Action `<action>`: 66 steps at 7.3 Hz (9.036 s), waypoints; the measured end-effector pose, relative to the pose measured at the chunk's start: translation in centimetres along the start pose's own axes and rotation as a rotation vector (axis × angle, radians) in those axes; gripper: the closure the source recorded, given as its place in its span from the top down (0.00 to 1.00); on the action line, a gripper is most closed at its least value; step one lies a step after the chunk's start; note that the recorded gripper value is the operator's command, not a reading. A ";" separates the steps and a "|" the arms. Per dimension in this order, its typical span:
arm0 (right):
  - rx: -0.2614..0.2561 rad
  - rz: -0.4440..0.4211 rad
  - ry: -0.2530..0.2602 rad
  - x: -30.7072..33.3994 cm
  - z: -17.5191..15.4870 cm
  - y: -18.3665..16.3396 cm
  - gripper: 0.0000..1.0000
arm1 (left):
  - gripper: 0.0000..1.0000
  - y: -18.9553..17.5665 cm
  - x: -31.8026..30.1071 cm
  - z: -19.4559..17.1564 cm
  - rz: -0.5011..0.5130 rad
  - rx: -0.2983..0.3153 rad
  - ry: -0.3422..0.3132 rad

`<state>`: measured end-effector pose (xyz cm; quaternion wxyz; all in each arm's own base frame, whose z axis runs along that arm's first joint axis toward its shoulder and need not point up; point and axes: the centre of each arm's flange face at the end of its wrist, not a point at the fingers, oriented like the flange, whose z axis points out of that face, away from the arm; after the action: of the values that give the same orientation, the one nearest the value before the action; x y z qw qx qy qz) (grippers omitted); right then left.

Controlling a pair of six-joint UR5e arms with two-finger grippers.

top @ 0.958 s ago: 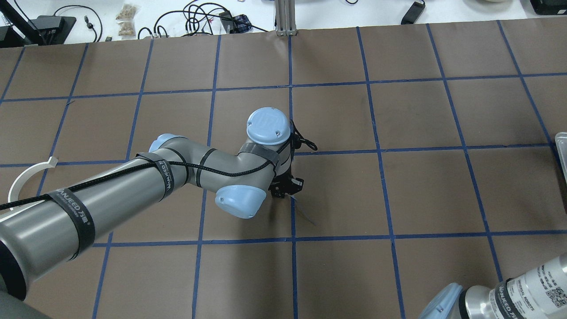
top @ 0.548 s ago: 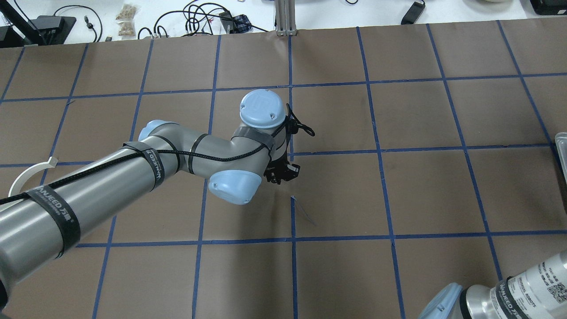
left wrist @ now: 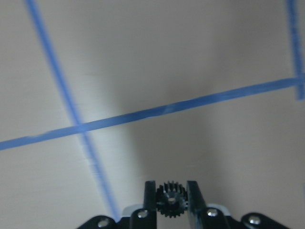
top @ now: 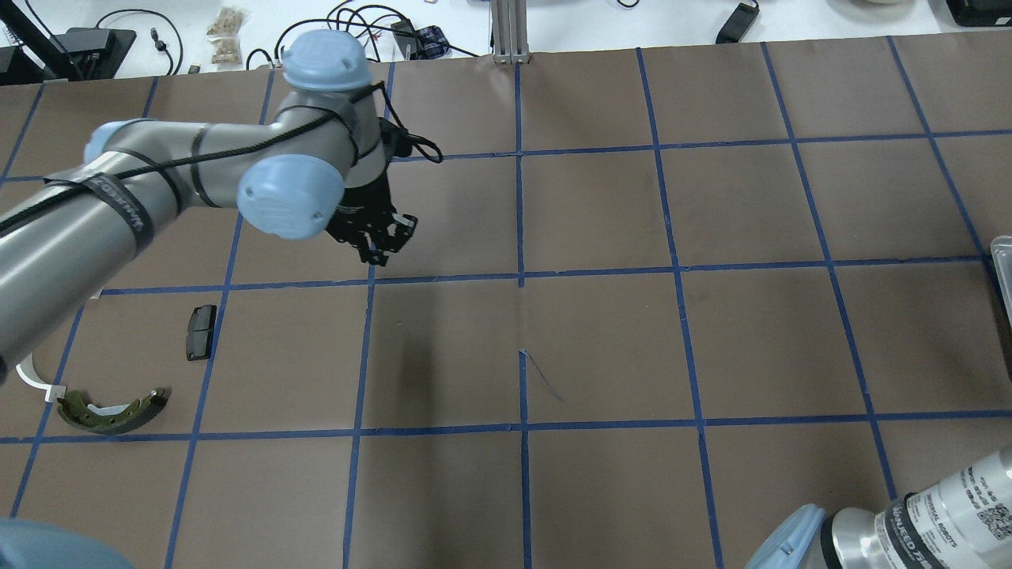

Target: Place bearing gear from tray to pile

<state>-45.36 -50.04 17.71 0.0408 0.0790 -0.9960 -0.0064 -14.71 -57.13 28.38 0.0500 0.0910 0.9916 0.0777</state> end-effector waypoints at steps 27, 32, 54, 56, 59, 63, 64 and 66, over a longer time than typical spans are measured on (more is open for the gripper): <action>0.003 0.251 -0.181 -69.4 -20.4 -15.3 1.00 | 1.00 2.0 -17.5 -0.4 -0.143 -0.059 0.113; 0.025 0.165 -0.036 -56.0 -37.0 -10.6 1.00 | 1.00 1.0 8.2 -1.1 -0.074 -0.004 0.097; 0.039 0.009 -0.090 -56.7 -36.1 -7.0 1.00 | 0.00 -0.3 -1.1 3.6 -0.220 -0.049 0.100; 0.038 0.007 -0.089 -56.7 -36.1 -6.9 1.00 | 0.00 0.8 -14.4 3.8 -0.199 -0.085 0.040; 0.038 0.008 -0.089 -56.7 -36.1 -6.9 1.00 | 0.00 5.8 -30.3 7.0 -0.121 -0.123 0.077; 0.037 0.009 -0.090 -56.7 -36.1 -6.9 1.00 | 0.00 9.2 -37.5 11.4 -0.103 -0.135 0.135; 0.037 0.010 -0.090 -56.7 -36.1 -6.9 1.00 | 0.00 9.6 -37.9 12.4 -0.108 -0.143 0.149; 0.036 0.009 -0.089 -56.7 -36.1 -6.9 1.00 | 0.00 10.4 -37.5 13.7 -0.110 -0.159 0.173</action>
<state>14.50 -48.15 48.99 -0.0052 0.0748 -0.9972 0.0083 25.33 -52.12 19.84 -0.0244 0.0252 0.9863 0.1609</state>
